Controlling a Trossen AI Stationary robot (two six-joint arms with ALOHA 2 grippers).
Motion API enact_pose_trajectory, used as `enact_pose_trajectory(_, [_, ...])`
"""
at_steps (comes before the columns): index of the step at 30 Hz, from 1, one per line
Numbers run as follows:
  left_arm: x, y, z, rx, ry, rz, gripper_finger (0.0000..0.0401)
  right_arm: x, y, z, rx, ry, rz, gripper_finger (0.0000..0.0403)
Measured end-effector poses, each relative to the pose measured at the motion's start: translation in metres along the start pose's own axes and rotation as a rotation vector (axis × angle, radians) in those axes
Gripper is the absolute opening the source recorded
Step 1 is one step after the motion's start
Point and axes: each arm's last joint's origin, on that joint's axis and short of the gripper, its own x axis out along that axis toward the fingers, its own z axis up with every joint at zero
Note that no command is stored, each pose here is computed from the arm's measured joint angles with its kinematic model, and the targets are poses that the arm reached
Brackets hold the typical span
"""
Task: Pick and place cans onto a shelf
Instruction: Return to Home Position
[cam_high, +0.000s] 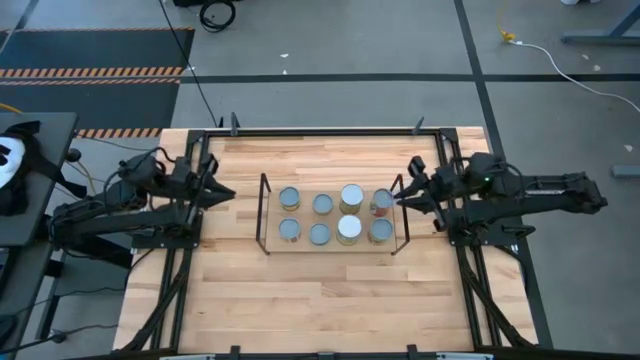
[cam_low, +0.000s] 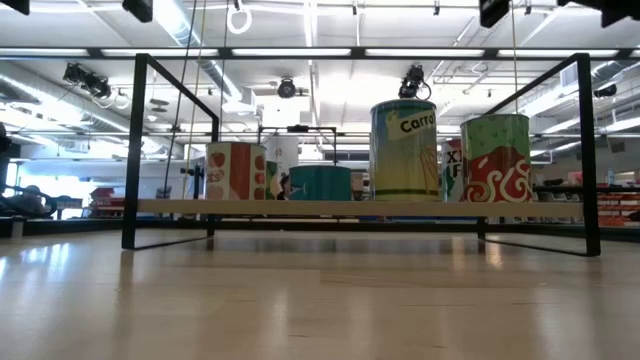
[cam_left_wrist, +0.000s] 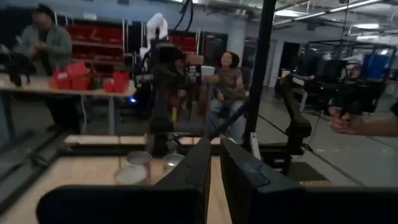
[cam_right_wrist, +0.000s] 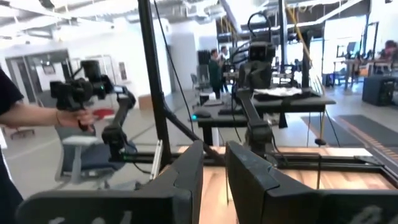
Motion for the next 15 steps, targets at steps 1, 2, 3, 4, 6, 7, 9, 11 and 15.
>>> enact_pose_trajectory(1, [0.000, 0.000, 0.001, 0.019, -0.006, 0.000, 0.0041, -0.004, 0.001, -0.001, 0.002, -0.012, 0.000, 0.0077])
enact_pose_trajectory(2, [0.000, 0.000, 0.001, 0.039, -0.014, 0.001, 0.0041, -0.009, 0.002, -0.003, 0.006, -0.024, -0.003, 0.0077])
enact_pose_trajectory(3, [0.000, 0.000, 0.003, 0.055, -0.028, 0.002, 0.0041, -0.013, 0.003, -0.005, 0.013, -0.034, -0.004, 0.0077])
enact_pose_trajectory(4, [0.000, 0.000, 0.004, 0.065, -0.037, 0.006, 0.0041, -0.017, 0.004, -0.007, 0.022, -0.046, -0.002, 0.0077])
enact_pose_trajectory(6, [0.000, -0.001, 0.006, 0.083, -0.057, 0.008, 0.0041, -0.023, 0.006, -0.013, 0.034, -0.081, 0.003, 0.0077])
enact_pose_trajectory(7, [-0.001, -0.001, 0.006, 0.086, -0.061, 0.007, 0.0041, -0.026, 0.007, -0.016, 0.036, -0.103, 0.006, 0.0077])
enact_pose_trajectory(9, [0.000, -0.001, 0.005, 0.090, -0.069, -0.010, 0.0041, -0.033, 0.008, -0.022, 0.031, -0.157, 0.015, 0.0077])
enact_pose_trajectory(11, [0.002, 0.000, 0.000, 0.089, -0.089, -0.032, 0.0041, -0.038, 0.009, -0.026, 0.043, -0.219, 0.013, 0.0077])
enact_pose_trajectory(15, [0.006, 0.006, -0.022, 0.085, -0.208, -0.003, 0.0041, -0.051, 0.011, -0.031, 0.103, -0.348, 0.015, 0.0077])
